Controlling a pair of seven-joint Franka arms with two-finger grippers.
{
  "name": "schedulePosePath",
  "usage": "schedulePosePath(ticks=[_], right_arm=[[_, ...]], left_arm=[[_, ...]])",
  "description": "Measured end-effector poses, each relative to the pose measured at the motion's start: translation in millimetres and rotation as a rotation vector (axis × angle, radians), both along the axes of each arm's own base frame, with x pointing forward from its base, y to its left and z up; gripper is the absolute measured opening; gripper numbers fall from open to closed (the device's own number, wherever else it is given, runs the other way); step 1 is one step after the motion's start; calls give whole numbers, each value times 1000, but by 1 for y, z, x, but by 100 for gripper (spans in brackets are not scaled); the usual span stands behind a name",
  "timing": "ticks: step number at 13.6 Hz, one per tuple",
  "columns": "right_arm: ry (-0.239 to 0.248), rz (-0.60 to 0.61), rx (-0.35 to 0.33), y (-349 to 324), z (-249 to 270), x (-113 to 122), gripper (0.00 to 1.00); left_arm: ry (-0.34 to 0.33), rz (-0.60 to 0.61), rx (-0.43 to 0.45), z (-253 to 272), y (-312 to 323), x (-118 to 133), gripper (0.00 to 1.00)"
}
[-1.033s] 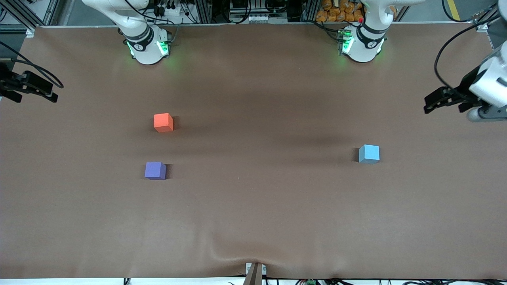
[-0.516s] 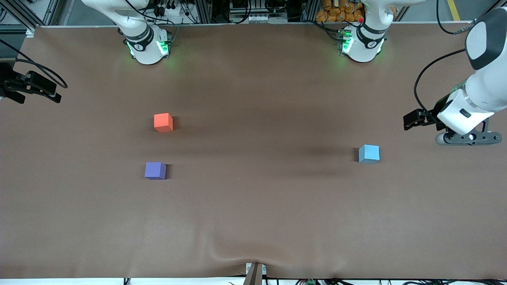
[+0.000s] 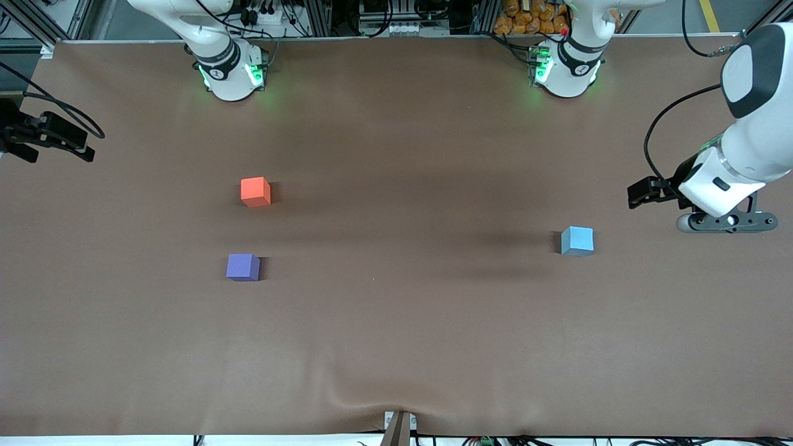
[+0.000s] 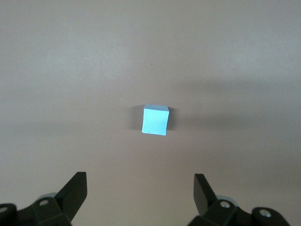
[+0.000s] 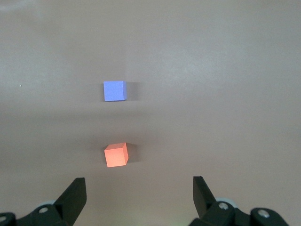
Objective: Place blue block between orange and purple blocks
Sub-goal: 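Reach the left gripper down over the light blue cube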
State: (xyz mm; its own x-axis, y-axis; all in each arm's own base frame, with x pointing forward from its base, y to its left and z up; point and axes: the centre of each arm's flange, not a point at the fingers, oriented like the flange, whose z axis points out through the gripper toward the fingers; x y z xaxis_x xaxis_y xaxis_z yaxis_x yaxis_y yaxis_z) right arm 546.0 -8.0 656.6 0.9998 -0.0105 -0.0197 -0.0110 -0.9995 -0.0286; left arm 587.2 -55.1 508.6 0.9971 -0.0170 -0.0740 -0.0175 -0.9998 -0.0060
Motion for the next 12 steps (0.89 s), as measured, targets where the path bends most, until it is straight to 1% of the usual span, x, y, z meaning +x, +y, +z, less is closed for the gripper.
schedulePosePath(ticks=[3,5,9,12], right_arm=[[0,0,0,0,0,0,100],[0,0,0,0,0,0,100],[-17,-3,0,-1,-1,4,100],[-20,-4,-1,-1,0,5,100]], left_arm=[[41,0,1,-34,0,8,100],[57,-1,1,-53,0,13,100],[67,-8,10,-87,0,11,100],[59,-10,10,-127,0,8,100]])
